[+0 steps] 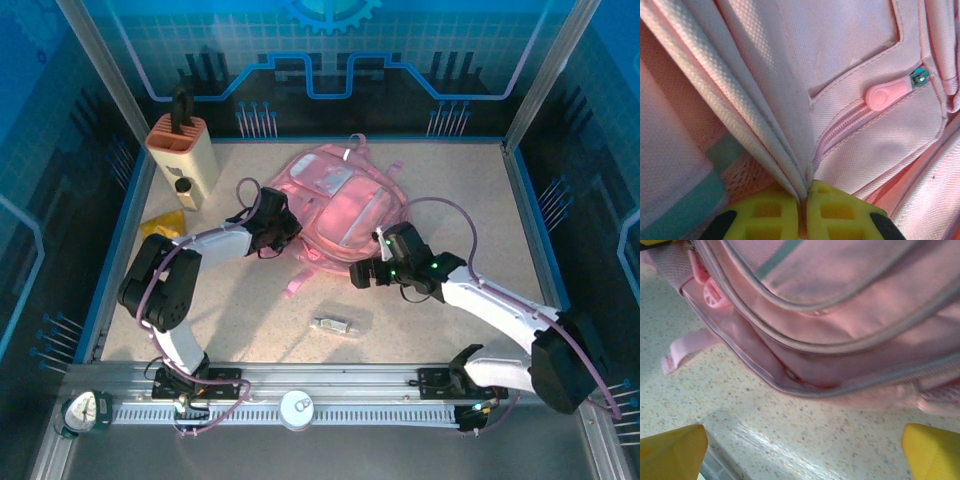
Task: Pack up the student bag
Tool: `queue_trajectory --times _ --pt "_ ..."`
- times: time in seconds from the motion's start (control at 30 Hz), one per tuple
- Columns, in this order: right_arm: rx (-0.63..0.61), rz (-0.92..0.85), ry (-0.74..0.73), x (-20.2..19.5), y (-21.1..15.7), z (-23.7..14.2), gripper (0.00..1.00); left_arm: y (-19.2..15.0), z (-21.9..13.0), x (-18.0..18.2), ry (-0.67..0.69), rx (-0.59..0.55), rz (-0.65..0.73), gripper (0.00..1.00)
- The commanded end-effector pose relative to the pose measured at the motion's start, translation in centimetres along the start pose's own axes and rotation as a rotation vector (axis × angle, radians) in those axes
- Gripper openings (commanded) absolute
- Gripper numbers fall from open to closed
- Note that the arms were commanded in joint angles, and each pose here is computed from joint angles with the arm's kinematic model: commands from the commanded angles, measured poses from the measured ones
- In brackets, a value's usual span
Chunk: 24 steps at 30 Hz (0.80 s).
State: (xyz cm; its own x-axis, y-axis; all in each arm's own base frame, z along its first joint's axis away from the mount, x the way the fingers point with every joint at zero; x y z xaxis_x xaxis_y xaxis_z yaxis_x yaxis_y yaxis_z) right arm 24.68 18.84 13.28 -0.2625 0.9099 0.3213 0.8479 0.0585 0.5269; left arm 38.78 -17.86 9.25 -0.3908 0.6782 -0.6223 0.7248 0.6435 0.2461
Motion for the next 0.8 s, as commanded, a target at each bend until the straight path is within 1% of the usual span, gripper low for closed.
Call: queue_trajectory --times 0.0,0.07,0.13,0.17,0.2,0.33,0.4,0.47,0.6,0.77 --pt "-0.003 -0.033 0.042 2.8 1.0 0.1 0.99 0.6 -2.2 -3.2 -0.131 -0.01 0.01 0.0" --pt "-0.03 -0.041 0.053 4.1 1.7 0.5 0.97 0.4 -2.7 -3.6 -0.142 -0.009 0.004 0.0" --pt "-0.023 -0.021 0.076 5.1 2.0 1.3 0.91 0.1 -3.2 -4.0 -0.155 -0.007 -0.006 0.0" --pt "-0.042 -0.017 0.096 6.1 3.0 1.4 0.88 -0.2 -3.4 -4.2 -0.163 -0.004 -0.009 0.0" --pt "-0.043 -0.014 0.098 6.7 3.2 1.9 0.85 -0.4 -3.5 -4.6 -0.174 -0.001 -0.008 0.0" --pt "-0.056 -0.001 0.131 8.8 3.9 3.6 0.75 -0.8 -4.0 -5.5 -0.19 0.008 -0.006 0.0" --pt "-0.08 -0.002 0.145 9.9 4.6 4.1 0.67 -0.9 -4.1 -5.8 -0.203 0.011 -0.008 0.0" --pt "-0.109 -0.009 0.131 10.5 5.1 4.7 0.61 -1.0 -4.2 -5.7 -0.197 0.005 -0.009 0.0" --pt "-0.12 0.018 0.102 10.5 5.7 6.6 0.54 -1.4 -4.3 -5.8 -0.208 0.008 -0.018 0.0" --pt "-0.125 0.009 0.083 11.1 6.7 8.3 0.48 -1.5 -4.3 -5.6 -0.204 0.013 -0.017 0.0"
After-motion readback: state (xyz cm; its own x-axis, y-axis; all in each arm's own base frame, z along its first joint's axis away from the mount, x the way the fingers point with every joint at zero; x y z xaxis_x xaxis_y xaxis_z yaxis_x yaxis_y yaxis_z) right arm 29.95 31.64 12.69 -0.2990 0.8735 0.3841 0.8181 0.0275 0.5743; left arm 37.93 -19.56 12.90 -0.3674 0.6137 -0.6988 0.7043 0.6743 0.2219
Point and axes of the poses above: each hand's point on the last joint's axis, 136 mm out from that joint toward the fingers, its own z axis out along the fingers, its own x axis along the line the jaws close on, y = z × x, the point moved 3 cm from there along -z, back along the fingers, and after that the axes turned 5 degrees about z, right-handed, at the moved point
